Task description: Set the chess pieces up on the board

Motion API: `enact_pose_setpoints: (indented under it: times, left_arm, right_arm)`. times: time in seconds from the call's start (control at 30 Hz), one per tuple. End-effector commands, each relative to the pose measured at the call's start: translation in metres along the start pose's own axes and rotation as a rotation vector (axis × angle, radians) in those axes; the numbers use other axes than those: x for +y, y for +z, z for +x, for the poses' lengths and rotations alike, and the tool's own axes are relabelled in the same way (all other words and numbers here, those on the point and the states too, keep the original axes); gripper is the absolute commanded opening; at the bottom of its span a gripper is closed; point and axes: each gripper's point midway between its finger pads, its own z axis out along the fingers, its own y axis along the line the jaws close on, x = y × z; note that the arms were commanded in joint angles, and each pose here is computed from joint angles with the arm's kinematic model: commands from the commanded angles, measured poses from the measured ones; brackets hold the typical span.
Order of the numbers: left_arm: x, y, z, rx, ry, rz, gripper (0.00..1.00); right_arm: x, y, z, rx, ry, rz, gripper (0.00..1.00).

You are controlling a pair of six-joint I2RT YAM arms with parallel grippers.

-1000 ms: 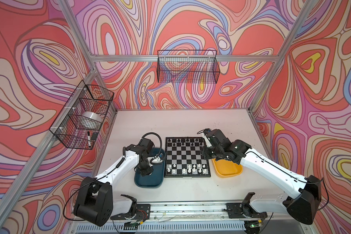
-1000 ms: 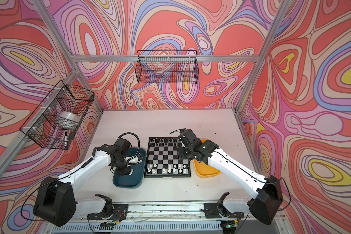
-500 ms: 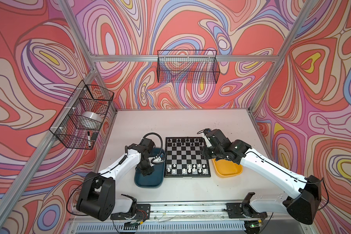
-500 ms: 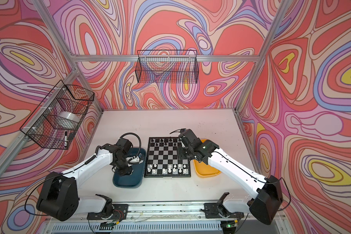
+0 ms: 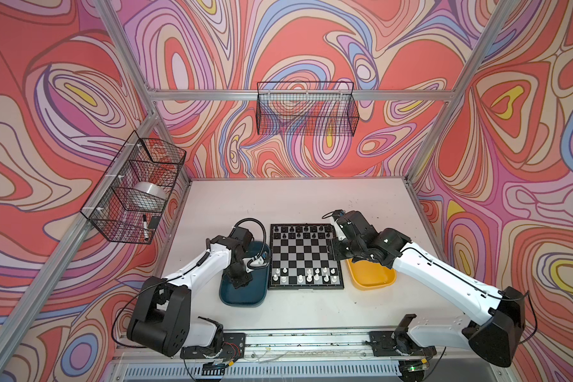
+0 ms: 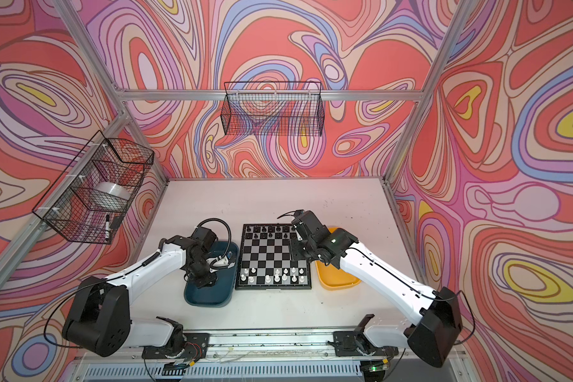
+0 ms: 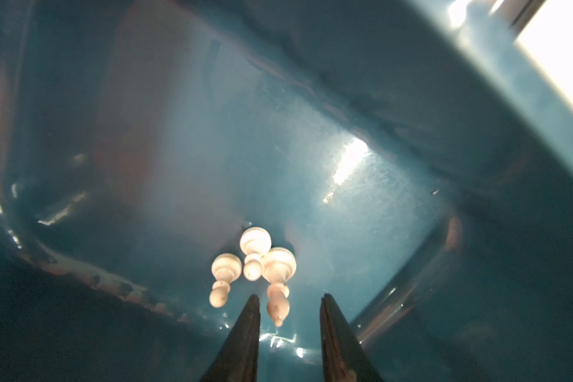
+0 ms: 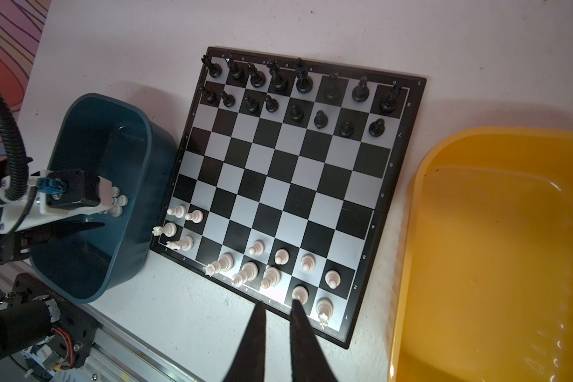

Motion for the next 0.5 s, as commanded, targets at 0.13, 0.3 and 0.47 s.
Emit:
enact_pose_setpoints:
  times: [0.13, 0.3, 0.47]
  left_arm:
    - [-0.0042, 0.0053, 0.0039, 0.009, 0.013, 0.025, 0.31]
    - [-0.0048, 0.0058, 0.0040, 0.009, 0.013, 0.029, 0.30]
    - [-0.0048, 0.0081, 0.0040, 0.008, 0.015, 0.026, 0.29]
  right_arm:
    - [0.0034, -0.0063, -0.0001, -0.009, -0.004, -0.014, 0.15]
    - [0.0024, -0.0081, 0.0006, -0.013, -0.001, -0.012, 0.15]
    - [0.0015, -0.0096, 0.0021, -0.014, 0.003, -0.013, 0.15]
